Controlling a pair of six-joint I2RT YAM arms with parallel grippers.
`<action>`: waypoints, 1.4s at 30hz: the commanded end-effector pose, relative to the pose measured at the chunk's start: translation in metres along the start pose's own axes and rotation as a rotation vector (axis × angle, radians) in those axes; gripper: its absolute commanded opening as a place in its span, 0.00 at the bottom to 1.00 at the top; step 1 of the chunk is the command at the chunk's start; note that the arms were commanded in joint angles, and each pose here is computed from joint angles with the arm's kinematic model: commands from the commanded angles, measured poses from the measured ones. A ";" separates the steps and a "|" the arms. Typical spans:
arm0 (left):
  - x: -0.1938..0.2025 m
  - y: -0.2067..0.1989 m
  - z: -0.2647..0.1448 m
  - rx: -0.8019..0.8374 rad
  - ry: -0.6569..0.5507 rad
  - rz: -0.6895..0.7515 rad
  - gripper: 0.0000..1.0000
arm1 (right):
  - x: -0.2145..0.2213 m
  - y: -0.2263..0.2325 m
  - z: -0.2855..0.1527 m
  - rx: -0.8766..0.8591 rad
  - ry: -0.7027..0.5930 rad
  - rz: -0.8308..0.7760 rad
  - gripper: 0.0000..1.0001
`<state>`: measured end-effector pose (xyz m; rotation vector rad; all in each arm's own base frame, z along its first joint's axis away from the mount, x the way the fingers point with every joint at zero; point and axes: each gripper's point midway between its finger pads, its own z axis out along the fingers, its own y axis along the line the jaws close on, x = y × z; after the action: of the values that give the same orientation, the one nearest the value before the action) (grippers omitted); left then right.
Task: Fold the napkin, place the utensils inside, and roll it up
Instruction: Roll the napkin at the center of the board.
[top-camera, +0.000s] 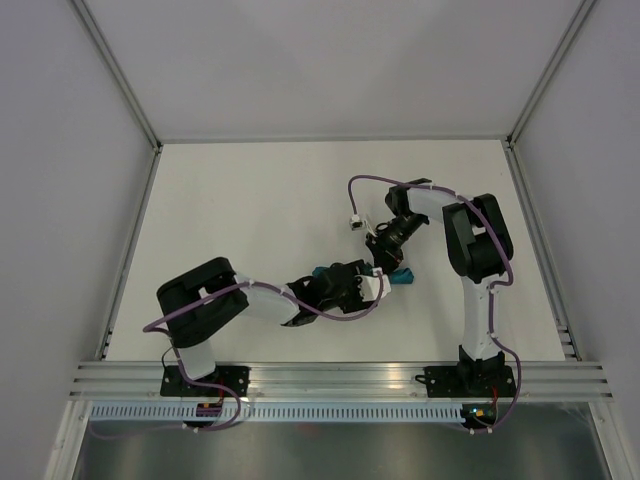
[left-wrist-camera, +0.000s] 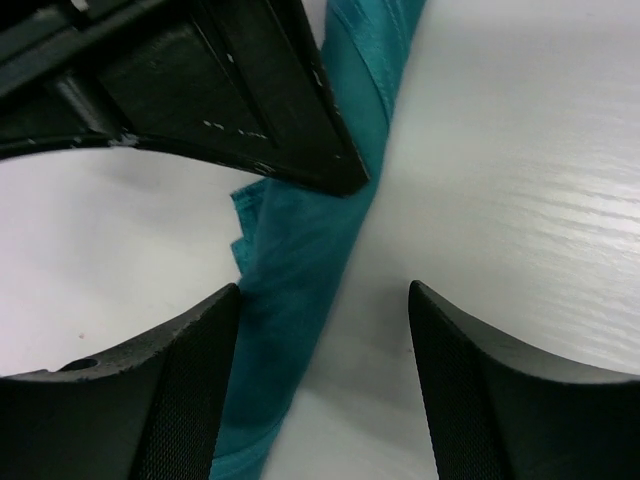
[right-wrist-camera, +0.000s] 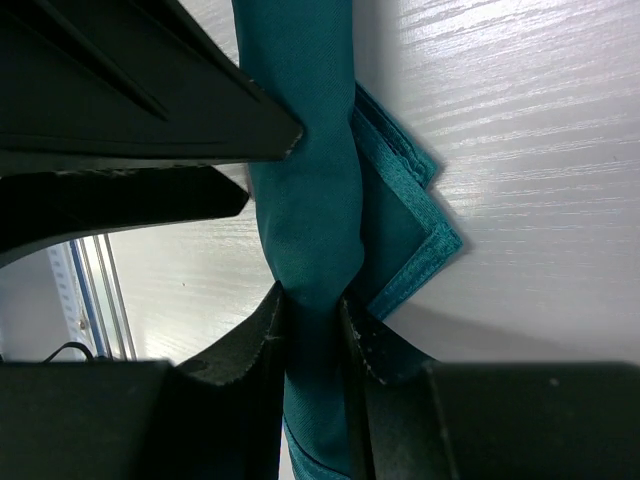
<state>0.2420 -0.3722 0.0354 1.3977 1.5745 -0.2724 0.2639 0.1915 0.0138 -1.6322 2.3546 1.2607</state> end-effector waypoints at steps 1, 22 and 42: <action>-0.009 0.019 0.010 -0.071 -0.001 0.117 0.73 | 0.034 -0.040 0.017 0.073 0.133 -0.047 0.02; 0.033 -0.027 0.026 0.213 0.205 0.113 0.18 | 0.020 -0.035 0.007 0.060 0.069 -0.029 0.36; 0.047 -0.041 0.022 0.460 0.245 -0.335 0.19 | -0.036 -0.053 -0.124 0.456 -0.466 0.045 0.62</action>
<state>0.2663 -0.3975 0.0227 1.4884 1.7564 -0.5757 0.3600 0.1379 0.0527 -1.0880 2.2987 0.9025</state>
